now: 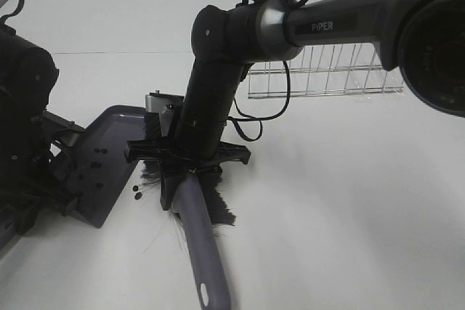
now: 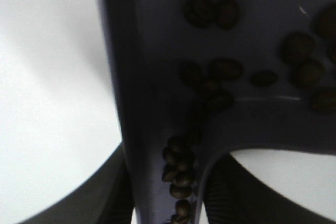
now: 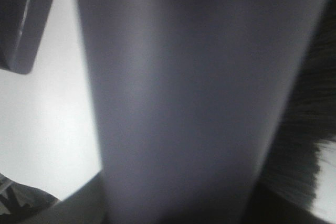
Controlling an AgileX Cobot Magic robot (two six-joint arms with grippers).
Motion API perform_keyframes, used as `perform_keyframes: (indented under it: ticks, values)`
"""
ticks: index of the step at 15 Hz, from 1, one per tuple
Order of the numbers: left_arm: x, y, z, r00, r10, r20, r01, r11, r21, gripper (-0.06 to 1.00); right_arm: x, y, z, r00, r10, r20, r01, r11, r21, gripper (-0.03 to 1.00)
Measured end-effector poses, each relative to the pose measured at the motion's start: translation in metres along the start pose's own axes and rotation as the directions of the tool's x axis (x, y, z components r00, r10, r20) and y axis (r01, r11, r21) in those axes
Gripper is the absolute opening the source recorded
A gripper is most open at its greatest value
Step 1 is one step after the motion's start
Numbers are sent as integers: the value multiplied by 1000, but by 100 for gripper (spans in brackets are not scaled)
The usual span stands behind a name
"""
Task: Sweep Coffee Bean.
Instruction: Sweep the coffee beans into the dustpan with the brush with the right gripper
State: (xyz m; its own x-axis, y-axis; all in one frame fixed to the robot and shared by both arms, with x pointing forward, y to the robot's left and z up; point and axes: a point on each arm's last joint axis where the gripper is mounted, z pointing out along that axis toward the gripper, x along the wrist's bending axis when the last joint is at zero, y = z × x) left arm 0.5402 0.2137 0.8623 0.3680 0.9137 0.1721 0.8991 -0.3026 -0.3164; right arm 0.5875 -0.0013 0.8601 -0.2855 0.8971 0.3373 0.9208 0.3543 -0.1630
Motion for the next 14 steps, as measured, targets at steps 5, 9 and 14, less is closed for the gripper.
perform_keyframes:
  ticks: [5, 9, 14]
  values:
    - [-1, -1, 1, 1000, -16, 13, 15, 1000, 17, 33, 21, 24, -2, 978, 31, -205, -56, 991, -121, 34]
    - [-2, -2, 1, 1000, -20, 19, 20, 1000, 24, 33, 32, 39, -8, 945, -33, -324, -51, 968, -247, 34]
    - [-3, -2, 1, 999, -21, 26, 20, 999, 28, 33, 52, 47, -57, 932, -214, -291, 126, 948, -294, 34]
